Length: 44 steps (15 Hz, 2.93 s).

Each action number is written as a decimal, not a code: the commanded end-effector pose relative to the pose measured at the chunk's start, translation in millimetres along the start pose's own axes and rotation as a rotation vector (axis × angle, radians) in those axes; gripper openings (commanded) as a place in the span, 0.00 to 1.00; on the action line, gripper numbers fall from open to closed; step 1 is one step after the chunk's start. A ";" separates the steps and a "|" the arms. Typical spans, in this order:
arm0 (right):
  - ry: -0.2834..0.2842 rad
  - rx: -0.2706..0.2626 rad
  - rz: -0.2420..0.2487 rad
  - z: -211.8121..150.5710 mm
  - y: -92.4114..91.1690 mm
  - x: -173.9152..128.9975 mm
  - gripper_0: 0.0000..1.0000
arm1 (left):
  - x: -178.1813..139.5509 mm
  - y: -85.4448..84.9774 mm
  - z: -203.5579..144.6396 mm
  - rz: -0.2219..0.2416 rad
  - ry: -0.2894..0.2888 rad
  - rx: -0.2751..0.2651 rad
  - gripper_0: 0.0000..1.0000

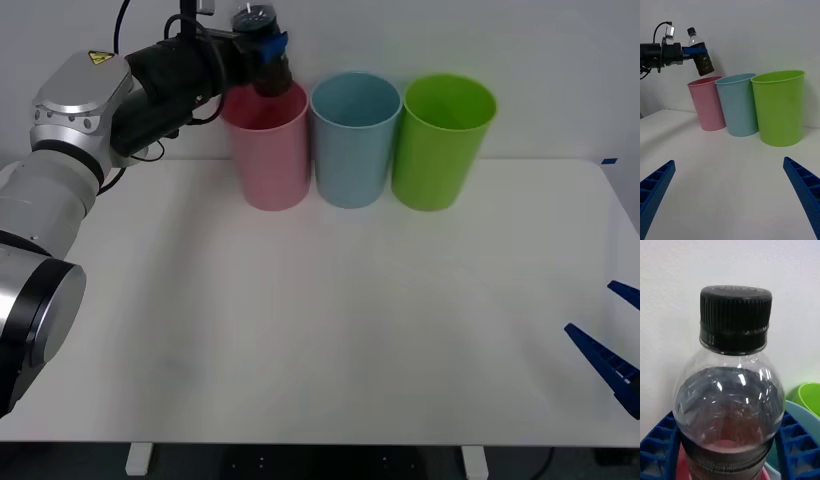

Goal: Grasp the object on the table and drop it into the matching bin: aluminum can to the light blue bin, PET bottle to the pink bin.

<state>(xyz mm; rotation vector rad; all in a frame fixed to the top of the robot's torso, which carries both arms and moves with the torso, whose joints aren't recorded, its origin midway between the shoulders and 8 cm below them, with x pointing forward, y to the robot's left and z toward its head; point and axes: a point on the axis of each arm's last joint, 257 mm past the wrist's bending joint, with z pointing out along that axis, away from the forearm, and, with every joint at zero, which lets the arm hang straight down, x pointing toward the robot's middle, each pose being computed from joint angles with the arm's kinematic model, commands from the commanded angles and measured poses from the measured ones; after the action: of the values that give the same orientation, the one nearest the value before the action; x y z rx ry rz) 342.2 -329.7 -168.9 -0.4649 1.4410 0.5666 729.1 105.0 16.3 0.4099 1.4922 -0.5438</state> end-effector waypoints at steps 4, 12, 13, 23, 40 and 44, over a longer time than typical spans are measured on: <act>0.000 0.000 0.000 0.0 0.0 0.0 1.00 | 1.7 5.6 -8.1 -0.022 -0.005 0.013 1.00; 0.000 0.000 0.000 0.0 0.0 0.0 1.00 | 7.7 22.2 -42.1 -0.051 -0.032 0.051 1.00; 0.000 0.000 0.000 0.0 0.0 0.0 1.00 | 10.1 22.6 -49.4 -0.055 -0.042 0.056 1.00; 0.000 0.000 0.000 0.0 0.0 0.0 1.00 | 37.2 41.7 -136.7 -0.067 -0.066 0.093 1.00; 0.000 0.000 0.000 0.0 0.0 0.0 1.00 | 129.2 81.5 -339.6 0.177 0.020 0.050 1.00; 0.000 0.000 0.000 0.0 0.0 0.0 1.00 | 140.1 78.0 -383.4 0.189 0.044 0.044 1.00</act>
<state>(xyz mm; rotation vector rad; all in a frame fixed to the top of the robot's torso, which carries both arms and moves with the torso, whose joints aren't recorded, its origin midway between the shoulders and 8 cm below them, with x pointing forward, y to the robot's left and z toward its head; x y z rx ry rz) 342.3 -329.7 -168.9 -0.4649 1.4409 0.5667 467.3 371.7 -146.0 0.5918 1.4644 -0.4205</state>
